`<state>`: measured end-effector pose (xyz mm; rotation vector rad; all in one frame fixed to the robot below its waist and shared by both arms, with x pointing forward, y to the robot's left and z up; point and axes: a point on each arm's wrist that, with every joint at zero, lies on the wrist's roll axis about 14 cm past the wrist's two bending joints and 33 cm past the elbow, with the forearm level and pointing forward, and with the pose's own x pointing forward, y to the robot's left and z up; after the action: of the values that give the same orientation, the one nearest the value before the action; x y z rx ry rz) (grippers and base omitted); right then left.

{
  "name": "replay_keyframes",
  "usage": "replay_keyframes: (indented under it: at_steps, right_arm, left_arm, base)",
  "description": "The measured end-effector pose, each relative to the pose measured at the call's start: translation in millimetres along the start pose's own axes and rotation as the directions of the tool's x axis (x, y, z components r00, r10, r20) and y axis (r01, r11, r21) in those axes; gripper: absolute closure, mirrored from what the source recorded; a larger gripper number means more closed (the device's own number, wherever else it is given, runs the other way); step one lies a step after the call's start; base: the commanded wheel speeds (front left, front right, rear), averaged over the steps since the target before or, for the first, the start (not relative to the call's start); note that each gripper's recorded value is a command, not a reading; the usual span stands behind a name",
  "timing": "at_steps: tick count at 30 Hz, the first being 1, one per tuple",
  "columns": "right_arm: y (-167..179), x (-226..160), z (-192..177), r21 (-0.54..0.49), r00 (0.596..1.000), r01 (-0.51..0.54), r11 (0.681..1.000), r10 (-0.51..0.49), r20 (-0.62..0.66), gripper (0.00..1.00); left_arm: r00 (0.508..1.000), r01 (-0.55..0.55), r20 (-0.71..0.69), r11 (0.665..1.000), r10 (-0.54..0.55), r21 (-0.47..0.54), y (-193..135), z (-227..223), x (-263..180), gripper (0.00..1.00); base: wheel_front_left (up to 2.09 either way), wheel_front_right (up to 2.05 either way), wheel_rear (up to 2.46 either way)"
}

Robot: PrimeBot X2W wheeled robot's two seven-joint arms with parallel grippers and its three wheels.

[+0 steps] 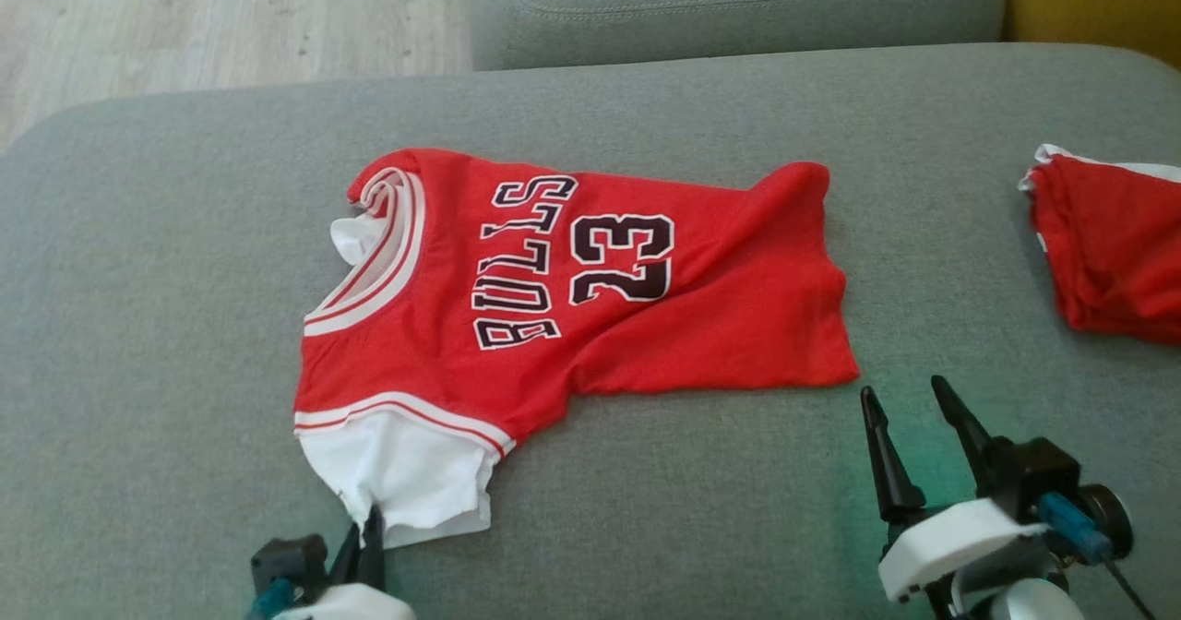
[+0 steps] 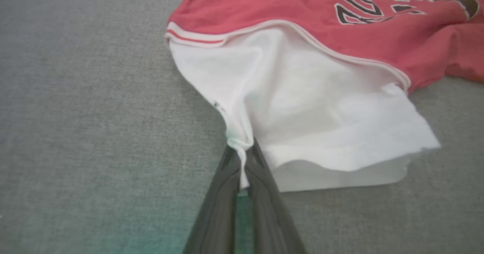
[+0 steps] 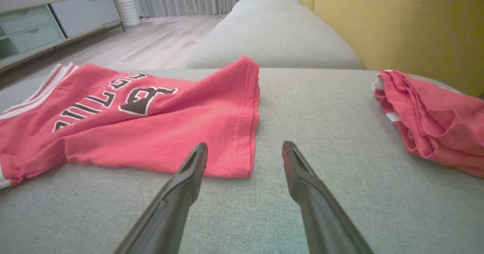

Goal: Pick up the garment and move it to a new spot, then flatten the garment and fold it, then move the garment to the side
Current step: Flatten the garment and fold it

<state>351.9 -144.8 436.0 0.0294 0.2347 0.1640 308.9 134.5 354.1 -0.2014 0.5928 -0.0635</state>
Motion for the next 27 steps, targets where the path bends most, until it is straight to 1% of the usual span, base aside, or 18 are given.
replay_keyframes:
  at_steps: [6, 13, 18, 19, 20, 21, 22, 23, 27]
  right_arm:
    - [3, 14, -19, -0.007, 0.997, -0.017, 1.000, 0.016, -0.077, 0.00]
    - [-2, 41, -35, -0.025, 0.987, -0.015, 1.000, 0.011, -0.160, 0.00]
    - [0, 54, -57, -0.023, 0.962, -0.028, 0.999, 0.021, -0.271, 0.00]
    - [2, 55, -62, -0.019, 0.956, -0.032, 0.999, 0.025, -0.293, 0.24]
    - [2, 56, -63, -0.010, 0.953, -0.031, 0.999, 0.027, -0.300, 0.54]
    - [3, 58, -63, -0.003, 0.953, -0.032, 0.999, 0.030, -0.303, 0.65]
    - [4, 60, -63, 0.007, 0.952, -0.032, 0.999, 0.032, -0.305, 0.91]
    - [6, 61, -63, 0.019, 0.951, -0.033, 0.999, 0.038, -0.307, 1.00]
    - [11, 60, -59, 0.072, 0.954, -0.035, 0.997, 0.055, -0.293, 1.00]
  left_arm:
    - [0.999, -0.001, 0.044, 1.000, 0.001, -0.013, 0, 7, -3, 1.00]
    - [0.990, -0.013, 0.142, 1.000, 0.015, -0.012, 2, 33, -9, 1.00]
    - [0.982, -0.026, 0.186, 1.000, 0.027, -0.008, 6, 48, -12, 1.00]
    - [0.981, -0.029, 0.194, 1.000, 0.030, -0.008, 6, 51, -12, 1.00]
    - [0.980, -0.028, 0.199, 1.000, 0.029, -0.009, 5, 52, -12, 1.00]
    - [0.978, -0.026, 0.206, 1.000, 0.027, -0.009, 4, 55, -13, 1.00]
    - [0.977, -0.026, 0.212, 1.000, 0.026, -0.005, 4, 57, -13, 1.00]
    - [0.975, -0.021, 0.220, 1.000, 0.021, 0.000, 3, 60, -13, 1.00]
    - [0.965, -0.007, 0.262, 1.000, -0.001, 0.029, -1, 75, -15, 1.00]
  base:
    - [0.00, 0.00, 0.00]
    - [0.00, 0.00, 0.00]
    - [0.00, 0.00, 0.00]
    - [0.00, 0.00, 0.00]
    - [0.00, 0.00, 0.00]
    - [0.00, 0.00, 0.00]
    - [0.00, 0.00, 0.00]
    - [0.00, 0.00, 0.00]
    - [0.00, 0.00, 0.00]
